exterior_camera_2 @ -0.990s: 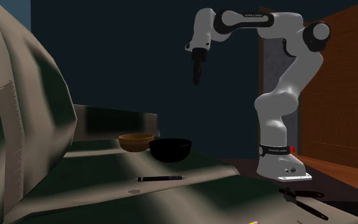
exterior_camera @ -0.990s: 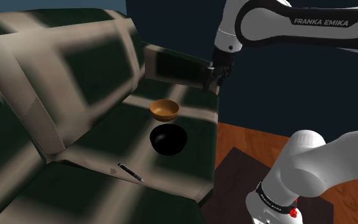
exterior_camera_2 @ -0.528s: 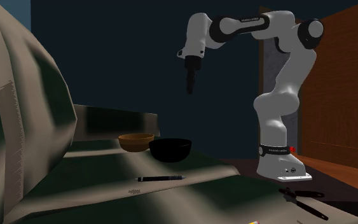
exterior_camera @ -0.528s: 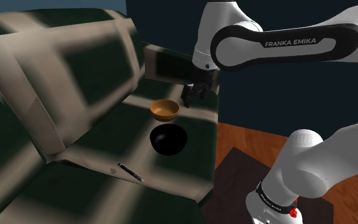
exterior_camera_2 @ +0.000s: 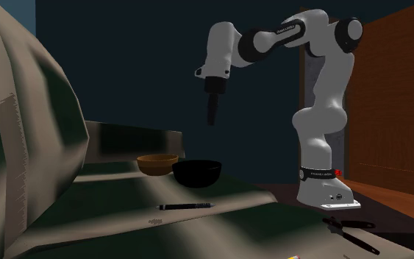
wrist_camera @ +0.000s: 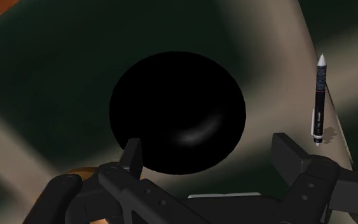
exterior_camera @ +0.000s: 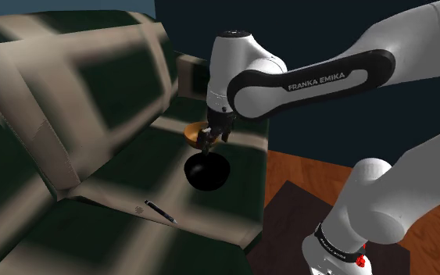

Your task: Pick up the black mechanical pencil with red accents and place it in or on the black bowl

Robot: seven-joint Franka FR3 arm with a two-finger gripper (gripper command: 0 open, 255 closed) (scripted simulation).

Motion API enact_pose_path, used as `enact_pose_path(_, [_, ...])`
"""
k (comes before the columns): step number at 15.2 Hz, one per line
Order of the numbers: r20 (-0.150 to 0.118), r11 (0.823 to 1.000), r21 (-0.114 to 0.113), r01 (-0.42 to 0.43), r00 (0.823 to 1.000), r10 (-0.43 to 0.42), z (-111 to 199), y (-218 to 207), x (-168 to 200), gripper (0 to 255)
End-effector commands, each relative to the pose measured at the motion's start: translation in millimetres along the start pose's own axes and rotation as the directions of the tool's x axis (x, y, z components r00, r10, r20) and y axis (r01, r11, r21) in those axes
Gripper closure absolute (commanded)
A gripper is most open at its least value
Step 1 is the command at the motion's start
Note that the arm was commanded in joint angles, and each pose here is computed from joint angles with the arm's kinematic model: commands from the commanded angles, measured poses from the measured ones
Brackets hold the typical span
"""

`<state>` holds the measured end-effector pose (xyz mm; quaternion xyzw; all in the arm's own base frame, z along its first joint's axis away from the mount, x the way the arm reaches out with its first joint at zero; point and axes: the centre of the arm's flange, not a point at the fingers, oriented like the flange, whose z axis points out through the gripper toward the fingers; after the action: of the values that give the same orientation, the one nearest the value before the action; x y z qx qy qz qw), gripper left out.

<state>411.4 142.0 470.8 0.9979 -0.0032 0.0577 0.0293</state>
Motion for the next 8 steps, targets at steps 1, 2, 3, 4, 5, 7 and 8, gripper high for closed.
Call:
enact_pose_path(1, [0.0,1.0,0.0,0.018,1.0,-0.018,19.9,-20.5,7.2,0])
enact_pose_path(2, [0.0,1.0,-0.001,0.027,1.0,-0.027,28.0,-30.8,9.8,0])
enact_pose_path(3, [0.001,0.999,-0.001,0.036,0.999,-0.036,36.0,-41.1,12.3,0])
enact_pose_path(4, [0.001,0.999,-0.002,0.045,0.999,-0.045,44.1,-51.4,14.6,0])
enact_pose_path(5, [0.002,0.999,-0.002,0.054,0.999,-0.054,52.1,-61.7,16.9,0])
enact_pose_path(7, [0.003,0.997,-0.003,0.072,0.997,-0.072,68.3,-82.4,21.1,0])
enact_pose_path(8, [0.004,0.997,-0.004,0.081,0.997,-0.081,76.3,-92.7,23.1,0])
